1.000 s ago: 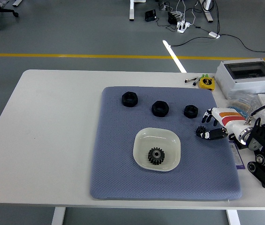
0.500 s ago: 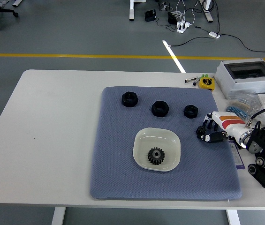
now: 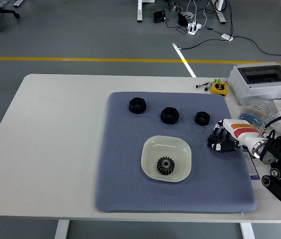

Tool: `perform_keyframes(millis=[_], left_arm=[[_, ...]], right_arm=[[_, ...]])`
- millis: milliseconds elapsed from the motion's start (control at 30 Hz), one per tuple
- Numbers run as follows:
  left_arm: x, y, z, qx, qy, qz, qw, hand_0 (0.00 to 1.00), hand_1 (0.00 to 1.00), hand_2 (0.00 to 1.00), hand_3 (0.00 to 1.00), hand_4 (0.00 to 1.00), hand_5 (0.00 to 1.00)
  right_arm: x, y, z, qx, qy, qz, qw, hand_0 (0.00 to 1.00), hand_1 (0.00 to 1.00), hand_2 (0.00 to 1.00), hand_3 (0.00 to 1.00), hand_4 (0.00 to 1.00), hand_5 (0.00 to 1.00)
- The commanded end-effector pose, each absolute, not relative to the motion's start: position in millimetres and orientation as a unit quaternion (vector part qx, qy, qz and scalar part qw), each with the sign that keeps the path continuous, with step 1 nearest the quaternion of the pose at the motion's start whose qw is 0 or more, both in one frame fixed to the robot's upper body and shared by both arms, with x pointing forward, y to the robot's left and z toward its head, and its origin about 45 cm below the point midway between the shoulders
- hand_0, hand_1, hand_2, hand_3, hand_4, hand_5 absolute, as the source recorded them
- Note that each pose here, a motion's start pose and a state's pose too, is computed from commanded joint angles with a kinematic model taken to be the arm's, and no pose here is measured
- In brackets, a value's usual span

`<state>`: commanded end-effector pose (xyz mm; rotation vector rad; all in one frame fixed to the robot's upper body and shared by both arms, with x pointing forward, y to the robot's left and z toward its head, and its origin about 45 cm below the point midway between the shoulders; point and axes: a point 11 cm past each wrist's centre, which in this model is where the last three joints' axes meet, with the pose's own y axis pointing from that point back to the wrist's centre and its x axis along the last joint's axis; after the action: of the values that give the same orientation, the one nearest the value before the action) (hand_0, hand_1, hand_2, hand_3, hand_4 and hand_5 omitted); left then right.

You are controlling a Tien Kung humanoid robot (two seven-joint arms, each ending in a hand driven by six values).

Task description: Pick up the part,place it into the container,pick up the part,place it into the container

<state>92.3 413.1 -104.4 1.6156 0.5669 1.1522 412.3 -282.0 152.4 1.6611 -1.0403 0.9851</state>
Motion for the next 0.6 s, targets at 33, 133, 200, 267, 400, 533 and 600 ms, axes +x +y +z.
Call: perform_keyframes(millis=[33, 133, 200, 267, 400, 533, 600], left_arm=[[92.2, 413.1, -104.4, 0.672, 0.236, 0.479, 0.513, 0.703, 0.649, 0.662, 0.581, 0.672, 0.630], [91.8, 413.2, -104.4, 0.672, 0.236, 0.479, 0.513, 0.703, 0.649, 0.662, 0.581, 0.672, 0.630], [91.5, 413.3, -104.5, 0.672, 0.236, 0.479, 0.513, 0.703, 0.648, 0.663, 0.581, 0.672, 0.630], [91.4, 413.2, -104.5, 0.672, 0.237, 0.479, 0.513, 0.703, 0.648, 0.663, 0.581, 0.672, 0.630], [92.0, 412.7, -104.6, 0.672, 0.236, 0.478, 0.514, 0.703, 0.649, 0.664, 0.581, 0.672, 0.630], [92.0, 413.0, -104.5, 0.672, 0.236, 0.479, 0.513, 0.703, 0.649, 0.664, 0.581, 0.672, 0.630], [91.9, 413.0, -104.5, 0.672, 0.236, 0.479, 0.514, 0.702, 0.649, 0.662, 0.580, 0.672, 0.630]], right_arm=[[412.3, -282.1, 152.1, 0.674, -0.422, 0.399, 0.456, 0.120, 0.319, 0.410, 0.490, 0.713, 0.376], [411.8, -282.7, 150.7, 0.675, -0.423, 0.396, 0.456, 0.120, 0.319, 0.410, 0.490, 0.713, 0.376], [411.3, -282.4, 149.9, 0.676, -0.423, 0.395, 0.457, 0.092, 0.273, 0.369, 0.463, 0.750, 0.313], [410.9, -281.8, 149.4, 0.676, -0.422, 0.396, 0.457, 0.092, 0.273, 0.369, 0.463, 0.750, 0.313], [410.0, -280.0, 148.9, 0.675, -0.419, 0.401, 0.457, 0.053, 0.212, 0.327, 0.396, 0.764, 0.304], [409.2, -279.2, 148.2, 0.675, -0.416, 0.402, 0.458, 0.053, 0.212, 0.327, 0.396, 0.764, 0.304], [408.9, -279.2, 148.7, 0.675, -0.416, 0.403, 0.458, 0.030, 0.185, 0.299, 0.370, 0.752, 0.317]])
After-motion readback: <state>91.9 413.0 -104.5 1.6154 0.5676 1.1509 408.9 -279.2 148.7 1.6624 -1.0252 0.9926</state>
